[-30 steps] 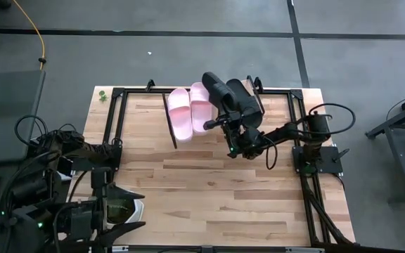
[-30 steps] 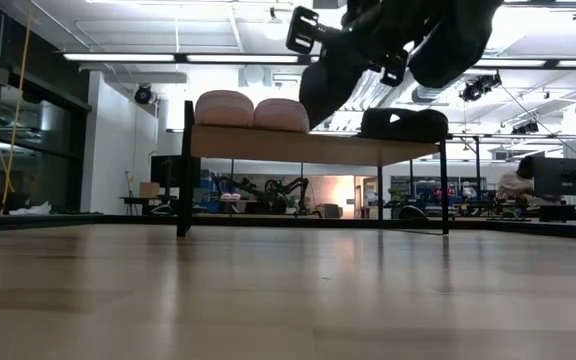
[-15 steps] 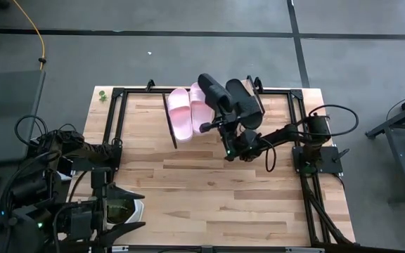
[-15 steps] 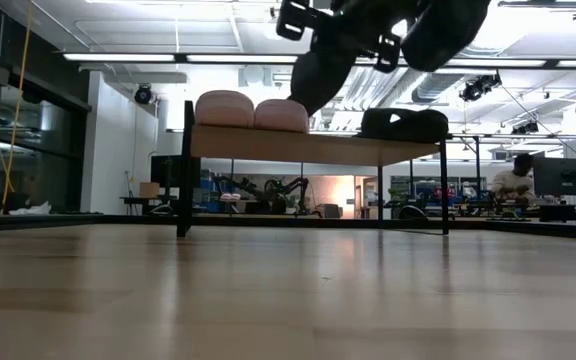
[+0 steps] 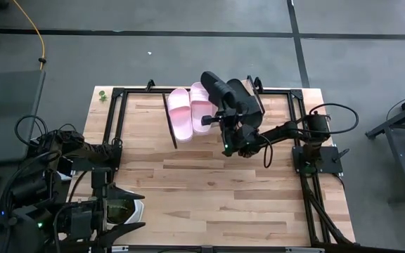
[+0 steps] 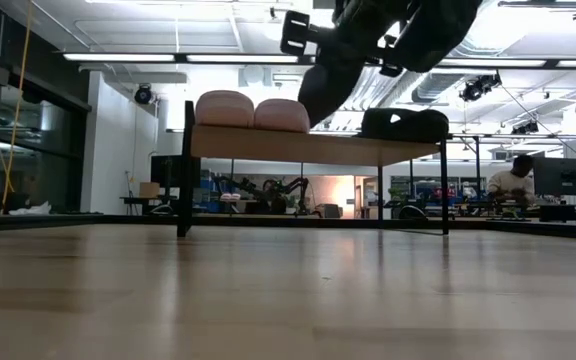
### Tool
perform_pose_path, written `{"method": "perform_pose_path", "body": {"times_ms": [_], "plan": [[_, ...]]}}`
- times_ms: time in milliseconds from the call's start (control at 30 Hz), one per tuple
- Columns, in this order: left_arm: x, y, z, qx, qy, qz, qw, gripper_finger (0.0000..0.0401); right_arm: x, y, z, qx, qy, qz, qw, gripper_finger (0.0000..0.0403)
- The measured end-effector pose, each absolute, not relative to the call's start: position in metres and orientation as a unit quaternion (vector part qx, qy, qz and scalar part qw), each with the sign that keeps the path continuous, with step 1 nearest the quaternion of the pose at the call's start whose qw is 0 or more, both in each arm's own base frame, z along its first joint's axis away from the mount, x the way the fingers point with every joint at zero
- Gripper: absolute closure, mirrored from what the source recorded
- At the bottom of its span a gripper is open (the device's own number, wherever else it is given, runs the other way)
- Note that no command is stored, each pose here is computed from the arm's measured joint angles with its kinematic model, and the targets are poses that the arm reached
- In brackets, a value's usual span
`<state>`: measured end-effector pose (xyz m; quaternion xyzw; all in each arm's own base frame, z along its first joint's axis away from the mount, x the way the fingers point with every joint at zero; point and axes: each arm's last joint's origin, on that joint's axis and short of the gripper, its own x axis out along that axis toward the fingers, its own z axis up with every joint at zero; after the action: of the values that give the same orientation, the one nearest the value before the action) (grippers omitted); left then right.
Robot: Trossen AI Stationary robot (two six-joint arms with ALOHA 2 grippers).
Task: Pick and place slides into the shelf
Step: Put the black slipper on the shelf
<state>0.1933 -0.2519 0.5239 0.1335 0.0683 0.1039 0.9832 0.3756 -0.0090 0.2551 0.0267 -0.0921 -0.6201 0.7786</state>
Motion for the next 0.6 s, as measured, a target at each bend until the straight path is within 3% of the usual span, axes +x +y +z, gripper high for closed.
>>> {"method": "perform_pose_path", "body": {"times_ms": [333, 600], "plan": [[0.193, -0.252, 0.524, 0.134, 0.068, 0.104, 0.983, 0.0155, 0.381, 0.004, 0.234, 0.079, -0.077, -0.658, 0.745, 0.0403], [0.193, -0.252, 0.524, 0.134, 0.068, 0.104, 0.983, 0.0155, 0.384, 0.014, 0.221, 0.112, -0.097, -0.624, 0.767, 0.0403]]}}
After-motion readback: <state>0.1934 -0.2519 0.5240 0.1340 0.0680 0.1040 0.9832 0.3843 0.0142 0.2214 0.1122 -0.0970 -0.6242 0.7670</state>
